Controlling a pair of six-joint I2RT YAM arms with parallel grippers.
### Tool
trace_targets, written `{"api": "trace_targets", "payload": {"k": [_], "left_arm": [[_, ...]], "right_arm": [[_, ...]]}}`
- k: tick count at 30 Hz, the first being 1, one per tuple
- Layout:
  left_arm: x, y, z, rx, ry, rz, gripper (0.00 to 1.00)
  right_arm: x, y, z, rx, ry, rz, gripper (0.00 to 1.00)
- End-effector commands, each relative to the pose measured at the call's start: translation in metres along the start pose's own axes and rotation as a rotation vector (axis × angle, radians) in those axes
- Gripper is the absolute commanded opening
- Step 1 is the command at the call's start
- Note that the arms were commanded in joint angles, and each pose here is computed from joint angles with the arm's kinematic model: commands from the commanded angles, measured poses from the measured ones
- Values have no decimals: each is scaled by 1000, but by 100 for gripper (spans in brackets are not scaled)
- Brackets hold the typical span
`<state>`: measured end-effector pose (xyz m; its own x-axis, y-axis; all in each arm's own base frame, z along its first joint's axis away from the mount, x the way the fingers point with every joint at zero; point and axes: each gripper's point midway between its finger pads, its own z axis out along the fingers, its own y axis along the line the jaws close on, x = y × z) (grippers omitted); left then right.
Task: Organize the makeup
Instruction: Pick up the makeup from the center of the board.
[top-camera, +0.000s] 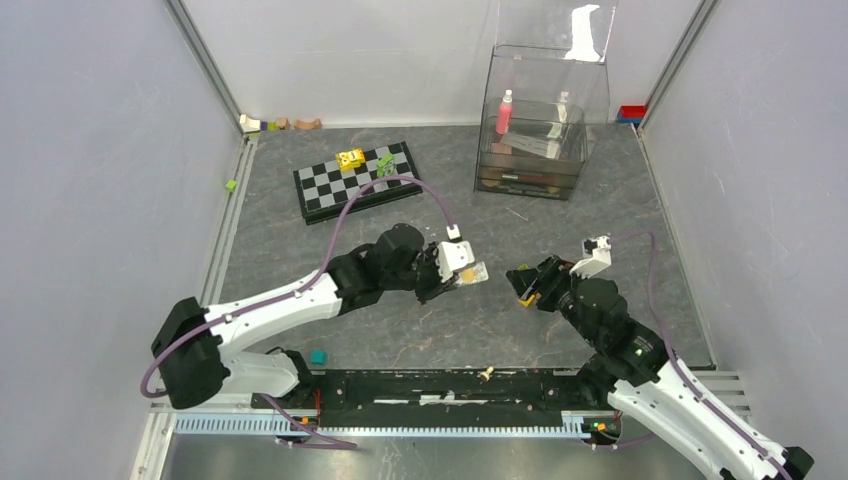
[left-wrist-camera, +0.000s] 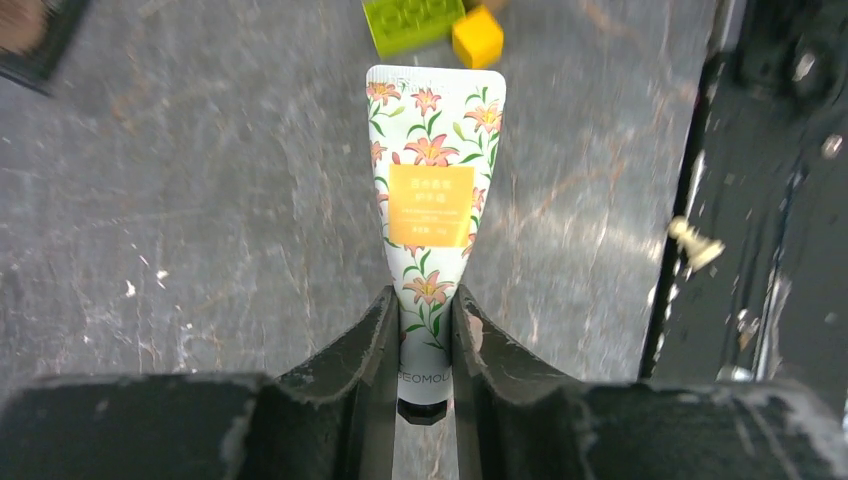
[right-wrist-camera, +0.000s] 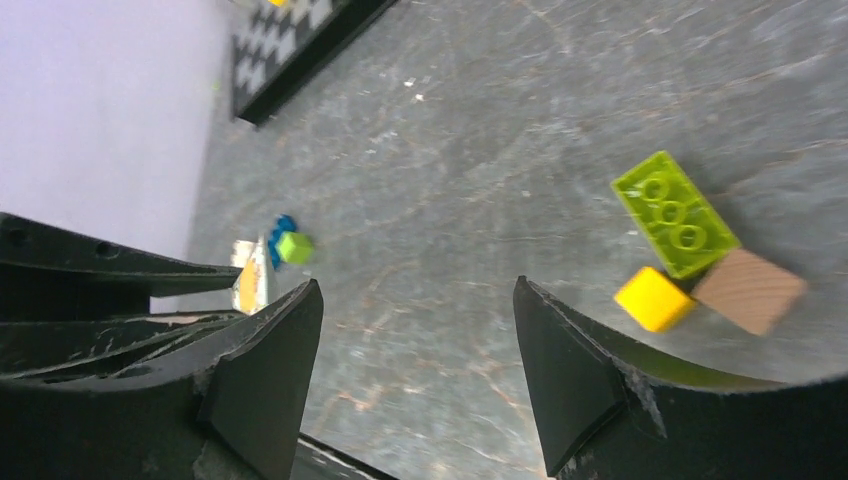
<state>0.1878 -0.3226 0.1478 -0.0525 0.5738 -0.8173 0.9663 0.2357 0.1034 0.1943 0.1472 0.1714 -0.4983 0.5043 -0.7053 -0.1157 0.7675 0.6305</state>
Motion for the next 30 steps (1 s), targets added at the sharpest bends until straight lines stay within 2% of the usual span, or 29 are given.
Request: {"api": "trace_targets", "payload": {"k": [1, 4, 11, 18, 21, 25, 30], "left_arm": [[-50, 5, -14, -52, -211, -119, 25], [-52, 8, -17, -76, -232, -144, 25], [-41, 4, -17, -78, -221, -161, 25], [-42, -1, -15, -51, -225, -159, 25], [-42, -3, -12, -42, -219, -154, 25], [-42, -4, -8, -35, -210, -143, 24], [-49, -2, -5, -41, -238, -136, 24]], "right_arm": [[-21, 48, 8, -214, -93, 238, 77], [-30, 63, 9, -284, -126, 259, 77], [-35, 71, 11, -305, -133, 244, 77], [-4, 70, 27, -290, -2, 192, 73], [4, 81, 31, -339, 41, 177, 71], [8, 86, 36, -358, 62, 172, 65], [8, 87, 39, -368, 55, 181, 46]]}}
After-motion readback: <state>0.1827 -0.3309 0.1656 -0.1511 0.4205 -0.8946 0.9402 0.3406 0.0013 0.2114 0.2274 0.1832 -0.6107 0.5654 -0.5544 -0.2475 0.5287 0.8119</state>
